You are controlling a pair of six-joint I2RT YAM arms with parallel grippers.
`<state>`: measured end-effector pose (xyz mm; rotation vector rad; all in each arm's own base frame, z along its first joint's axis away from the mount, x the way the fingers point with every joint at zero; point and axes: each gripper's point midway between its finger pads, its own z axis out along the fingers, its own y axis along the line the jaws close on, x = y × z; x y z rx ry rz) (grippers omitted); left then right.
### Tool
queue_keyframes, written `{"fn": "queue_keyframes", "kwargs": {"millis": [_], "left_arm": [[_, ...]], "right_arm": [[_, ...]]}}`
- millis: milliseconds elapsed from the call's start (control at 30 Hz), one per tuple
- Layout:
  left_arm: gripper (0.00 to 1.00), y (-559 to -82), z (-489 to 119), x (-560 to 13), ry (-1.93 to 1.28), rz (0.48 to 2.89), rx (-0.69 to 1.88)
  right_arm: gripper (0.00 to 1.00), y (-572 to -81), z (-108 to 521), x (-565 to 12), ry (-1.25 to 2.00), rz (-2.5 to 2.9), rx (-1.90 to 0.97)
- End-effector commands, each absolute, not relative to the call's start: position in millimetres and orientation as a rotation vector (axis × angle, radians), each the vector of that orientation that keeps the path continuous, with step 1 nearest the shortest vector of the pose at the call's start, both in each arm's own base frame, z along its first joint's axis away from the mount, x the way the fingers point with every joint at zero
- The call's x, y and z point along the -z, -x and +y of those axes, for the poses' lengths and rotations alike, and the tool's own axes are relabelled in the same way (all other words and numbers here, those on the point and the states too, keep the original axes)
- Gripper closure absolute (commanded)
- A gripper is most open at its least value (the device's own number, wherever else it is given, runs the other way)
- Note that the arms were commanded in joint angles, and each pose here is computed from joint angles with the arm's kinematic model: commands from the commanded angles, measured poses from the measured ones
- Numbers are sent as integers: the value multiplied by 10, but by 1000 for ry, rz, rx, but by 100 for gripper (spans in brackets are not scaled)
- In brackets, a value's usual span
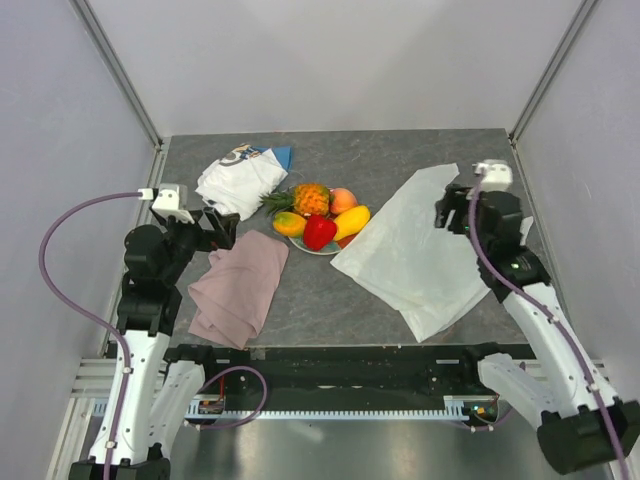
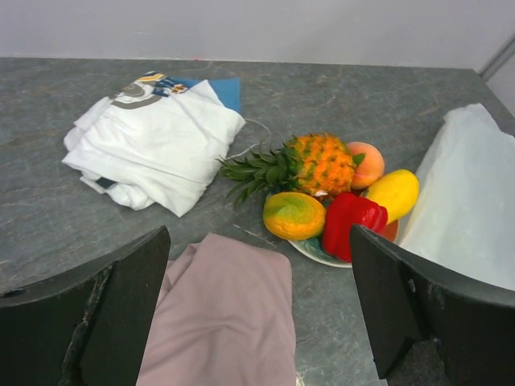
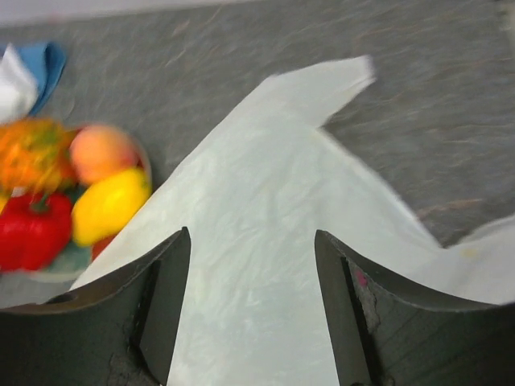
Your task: Place the fruits into the plastic bag
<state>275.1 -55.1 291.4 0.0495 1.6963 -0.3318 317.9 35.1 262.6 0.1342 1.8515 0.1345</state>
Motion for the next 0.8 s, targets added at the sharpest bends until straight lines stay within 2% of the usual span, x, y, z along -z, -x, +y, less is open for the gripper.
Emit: {"fn": "queue_keyframes", "kwargs": {"millis": [0, 33, 167, 267, 333, 500, 767], "left_arm": [[1, -2754, -754, -2960, -193, 1665, 403], [1, -2750, -769, -2957, -200, 1666, 411], [1, -2736, -826, -2925, -225, 1676, 442], [1, -2733, -838, -2911, -224, 1681, 452], [1, -2738, -846, -2900, -225, 1687, 458], [1, -2739, -853, -2900, -223, 1688, 465], [1, -2733, -886, -2886, -223, 1696, 484]], "right_arm": [[29, -3147, 922, -2396, 93, 1970, -79], [28, -3053, 1227, -2329, 197, 1986, -97], [23, -2964, 1484, -1896, 400, 2104, 175], [21, -2800, 1763, -1633, 554, 2153, 263], [21, -2659, 2018, -1518, 643, 2154, 242], [28, -2265, 2556, -1268, 793, 2175, 77], [33, -2149, 2580, -980, 811, 2229, 83]]}}
